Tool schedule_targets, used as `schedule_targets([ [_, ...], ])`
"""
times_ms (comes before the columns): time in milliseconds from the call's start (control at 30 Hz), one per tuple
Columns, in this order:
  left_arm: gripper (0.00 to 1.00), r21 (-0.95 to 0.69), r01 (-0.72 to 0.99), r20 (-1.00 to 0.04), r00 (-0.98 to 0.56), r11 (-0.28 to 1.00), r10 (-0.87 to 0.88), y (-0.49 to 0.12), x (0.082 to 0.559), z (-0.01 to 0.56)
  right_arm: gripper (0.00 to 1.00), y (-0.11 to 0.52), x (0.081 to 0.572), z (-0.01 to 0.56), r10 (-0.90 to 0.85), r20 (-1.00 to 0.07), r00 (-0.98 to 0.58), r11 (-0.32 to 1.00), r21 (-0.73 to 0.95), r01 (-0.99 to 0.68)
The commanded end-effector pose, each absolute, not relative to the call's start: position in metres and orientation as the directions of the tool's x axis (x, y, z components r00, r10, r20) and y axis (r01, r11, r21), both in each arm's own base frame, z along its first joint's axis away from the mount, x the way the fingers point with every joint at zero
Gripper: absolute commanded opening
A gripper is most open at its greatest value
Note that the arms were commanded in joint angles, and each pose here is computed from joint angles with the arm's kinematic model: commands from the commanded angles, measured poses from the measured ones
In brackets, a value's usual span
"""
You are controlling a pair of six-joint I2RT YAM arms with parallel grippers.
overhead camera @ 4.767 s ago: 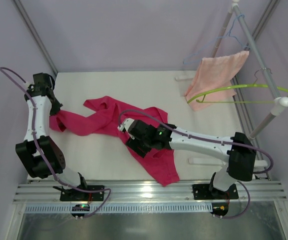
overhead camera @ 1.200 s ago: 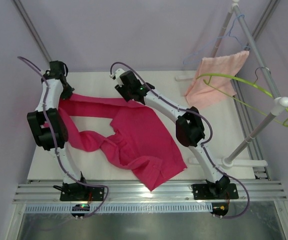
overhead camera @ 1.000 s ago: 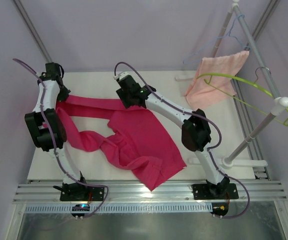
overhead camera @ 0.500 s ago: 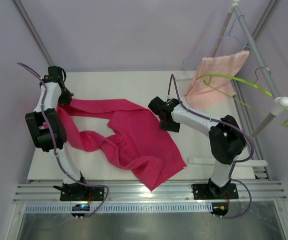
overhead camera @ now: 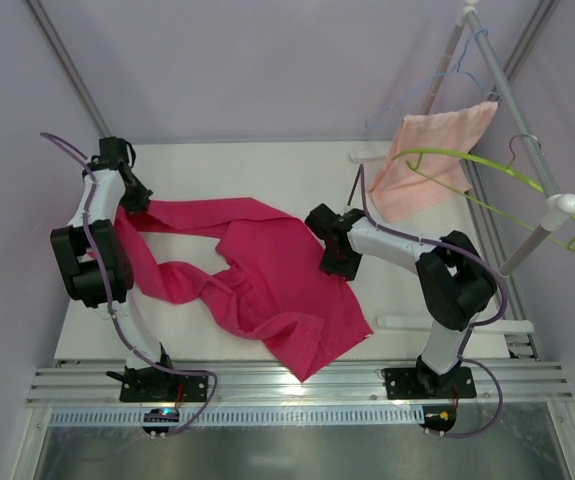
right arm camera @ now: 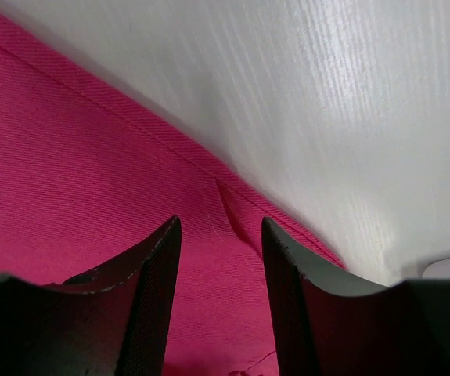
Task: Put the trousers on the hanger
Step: Fold the trousers
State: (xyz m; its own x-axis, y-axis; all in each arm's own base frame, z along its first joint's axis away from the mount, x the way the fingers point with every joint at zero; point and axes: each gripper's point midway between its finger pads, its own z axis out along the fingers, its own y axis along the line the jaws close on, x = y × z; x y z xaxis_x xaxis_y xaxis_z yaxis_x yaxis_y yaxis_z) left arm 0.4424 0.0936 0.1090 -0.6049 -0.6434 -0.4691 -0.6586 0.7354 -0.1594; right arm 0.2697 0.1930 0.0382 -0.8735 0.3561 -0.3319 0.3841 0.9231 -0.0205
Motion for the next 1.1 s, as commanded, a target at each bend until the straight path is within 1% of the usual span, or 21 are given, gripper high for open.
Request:
schedule_targets([
  [0, 0.00, -0.204, -0.642, -0.492, -0.585, 0.739, -0.644, 0.088, 0.447, 0.122, 0.48, 0.211, 0.276, 0.047, 0.405, -0.320, -0.856, 0.913, 0.090, 0.398],
  [133, 0.00, -0.201, -0.643, -0.499, -0.582, 0.739, -0.642, 0.089, 0.448, 0.124, 0.47, 0.216, 0.272, 0.041, 0.401, -0.283, -0.871, 0.916, 0.097, 0.390],
  [333, 0.00, -0.232, -0.644, -0.504, -0.562, 0.729, -0.656, 0.087, 0.453, 0.129, 0.39, 0.217, 0.273, 0.035, 0.378, -0.273, -0.885, 0.925, 0.081, 0.370],
  [400, 0.00, -0.228, -0.648, -0.502, -0.561, 0.727, -0.658, 0.088, 0.452, 0.127, 0.39, 0.217, 0.274, 0.036, 0.377, -0.272, -0.885, 0.925, 0.068, 0.373],
  [467, 0.00, -0.226, -0.646, -0.502, -0.565, 0.730, -0.655, 0.088, 0.453, 0.127, 0.43, 0.212, 0.275, 0.035, 0.373, -0.285, -0.883, 0.925, 0.035, 0.379],
  [533, 0.00, -0.222, -0.643, -0.499, -0.570, 0.733, -0.652, 0.087, 0.452, 0.126, 0.43, 0.203, 0.273, 0.035, 0.356, -0.295, -0.887, 0.928, -0.003, 0.374],
  [567, 0.00, -0.220, -0.643, -0.499, -0.572, 0.733, -0.651, 0.088, 0.451, 0.126, 0.43, 0.196, 0.274, 0.036, 0.350, -0.318, -0.881, 0.926, -0.024, 0.377],
  [633, 0.00, -0.212, -0.644, -0.499, -0.576, 0.735, -0.648, 0.088, 0.449, 0.125, 0.43, 0.190, 0.276, 0.035, 0.314, -0.324, -0.892, 0.940, -0.029, 0.341],
  [667, 0.00, -0.210, -0.643, -0.499, -0.577, 0.736, -0.647, 0.089, 0.449, 0.125, 0.43, 0.187, 0.271, 0.028, 0.290, -0.309, -0.906, 0.949, -0.028, 0.314],
  [700, 0.00, -0.210, -0.643, -0.498, -0.578, 0.736, -0.647, 0.089, 0.448, 0.125, 0.44, 0.195, 0.277, 0.030, 0.237, -0.318, -0.918, 0.970, 0.021, 0.243],
  [800, 0.00, -0.217, -0.641, -0.499, -0.576, 0.736, -0.648, 0.087, 0.449, 0.128, 0.44, 0.195, 0.276, 0.029, 0.158, -0.315, -0.936, 0.987, 0.020, 0.160],
  [867, 0.00, -0.228, -0.641, -0.503, -0.567, 0.733, -0.653, 0.087, 0.450, 0.132, 0.44, 0.193, 0.270, 0.024, 0.131, -0.285, -0.949, 0.991, 0.019, 0.131],
  [900, 0.00, -0.233, -0.647, -0.501, -0.561, 0.726, -0.659, 0.087, 0.450, 0.133, 0.44, 0.200, 0.270, 0.025, 0.119, -0.280, -0.953, 0.992, 0.062, 0.105],
  [1000, 0.00, -0.245, -0.649, -0.494, -0.555, 0.720, -0.669, 0.083, 0.450, 0.132, 0.44, 0.204, 0.271, 0.024, 0.104, -0.292, -0.951, 0.992, 0.100, 0.078],
  [1067, 0.00, -0.239, -0.648, -0.486, -0.565, 0.724, -0.666, 0.080, 0.447, 0.126, 0.42, 0.202, 0.265, 0.017, 0.089, -0.270, -0.959, 0.994, 0.092, 0.067],
])
